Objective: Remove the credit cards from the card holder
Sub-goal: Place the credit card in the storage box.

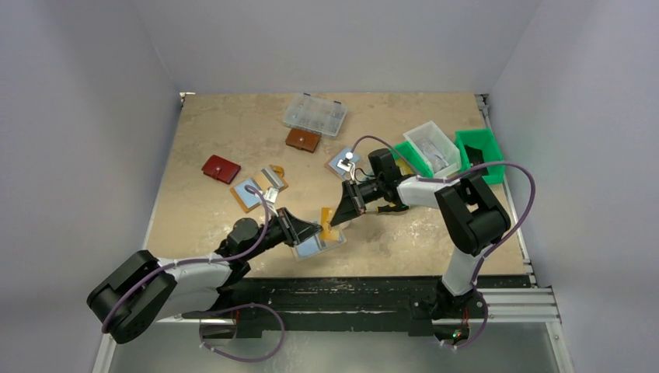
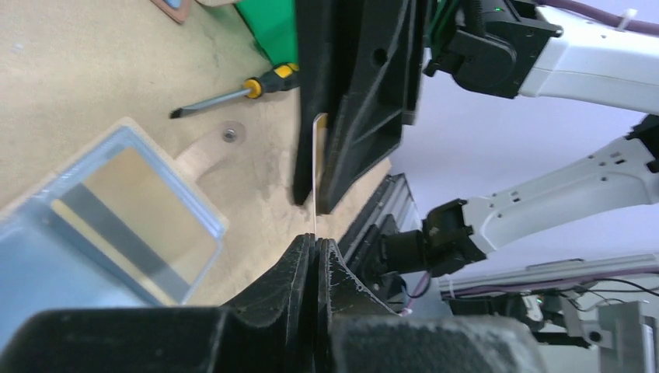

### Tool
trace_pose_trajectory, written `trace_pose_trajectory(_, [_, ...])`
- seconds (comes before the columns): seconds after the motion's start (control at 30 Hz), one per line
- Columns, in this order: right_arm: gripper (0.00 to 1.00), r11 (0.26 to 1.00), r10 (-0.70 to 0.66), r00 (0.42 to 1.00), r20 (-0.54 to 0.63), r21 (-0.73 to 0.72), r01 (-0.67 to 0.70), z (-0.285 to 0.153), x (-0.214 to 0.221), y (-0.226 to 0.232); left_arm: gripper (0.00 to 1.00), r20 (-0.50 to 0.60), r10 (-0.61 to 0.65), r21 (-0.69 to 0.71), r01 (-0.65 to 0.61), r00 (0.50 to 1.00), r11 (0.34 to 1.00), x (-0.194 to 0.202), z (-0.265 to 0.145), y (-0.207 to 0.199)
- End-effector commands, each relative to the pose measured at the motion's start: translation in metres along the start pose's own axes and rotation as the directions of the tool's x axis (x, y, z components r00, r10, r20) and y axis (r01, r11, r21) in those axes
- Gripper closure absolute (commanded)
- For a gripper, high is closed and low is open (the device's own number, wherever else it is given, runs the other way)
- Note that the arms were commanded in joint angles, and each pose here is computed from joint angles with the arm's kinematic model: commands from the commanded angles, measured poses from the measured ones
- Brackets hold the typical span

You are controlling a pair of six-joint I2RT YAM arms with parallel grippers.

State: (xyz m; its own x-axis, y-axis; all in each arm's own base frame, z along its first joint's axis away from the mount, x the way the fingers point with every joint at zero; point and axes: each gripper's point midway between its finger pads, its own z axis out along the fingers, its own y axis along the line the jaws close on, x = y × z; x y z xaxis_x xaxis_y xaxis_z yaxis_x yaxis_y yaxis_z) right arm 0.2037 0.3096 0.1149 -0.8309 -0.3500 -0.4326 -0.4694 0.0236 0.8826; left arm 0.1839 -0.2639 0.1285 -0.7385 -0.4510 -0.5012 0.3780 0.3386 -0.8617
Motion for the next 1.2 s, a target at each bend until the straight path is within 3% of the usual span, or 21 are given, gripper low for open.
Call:
trace_pose_trajectory(0.0, [0.89, 0.997, -0.06, 0.998, 0.021, -0.05, 0.061, -0.006, -0.013, 0.019, 1.0, 0.062, 0.012, 0.046, -0.015, 0.998, 0.999, -0.018, 0.007, -0.018])
trace_pose_trajectory(0.07, [0.99, 0.996, -0.076, 0.997, 0.025, -0.047, 0.077, -0.008, -0.014, 0.019, 0.99, 0.071, 0.009, 0.019, -0.01, 0.997, 1.0, -0.02, 0.007, -0.014])
trace_pose_trajectory(0.17, [1.0, 0.992, -0.121, 0.993, 0.014, -0.024, 0.121, -0.012, -0.015, 0.019, 0.9, 0.088, 0.026, -0.037, -0.022, 0.996, 0.999, -0.024, 0.004, -0.007])
trace_pose_trajectory(0.23, [1.0, 0.98, -0.195, 0.98, -0.026, 0.029, 0.196, -0.015, -0.013, 0.013, 0.71, 0.096, 0.048, -0.103, -0.038, 0.994, 0.994, -0.026, -0.001, 0.004])
trace_pose_trajectory(0.37, [1.0, 0.911, -0.38, 0.913, -0.15, 0.114, 0.397, -0.034, -0.017, 0.014, 0.53, 0.123, 0.101, -0.179, -0.078, 0.987, 0.981, -0.034, -0.014, 0.01])
trace_pose_trajectory(0.6, [1.0, 0.736, -0.525, 0.835, -0.165, 0.406, 0.543, -0.107, -0.051, 0.018, 0.22, 0.179, 0.149, -0.31, -0.088, 0.972, 0.947, -0.047, -0.039, 0.025])
trace_pose_trajectory(0.87, [1.0, 0.522, -0.572, 0.816, -0.08, 0.732, 0.438, -0.22, -0.077, 0.023, 0.18, 0.19, 0.16, -0.334, -0.089, 0.969, 0.938, -0.048, -0.048, 0.029])
trace_pose_trajectory(1.17, [1.0, 0.353, -0.51, 0.86, 0.014, 0.916, 0.194, -0.285, -0.082, -0.006, 0.18, 0.162, 0.141, -0.336, -0.08, 0.977, 0.939, -0.041, -0.046, 0.032])
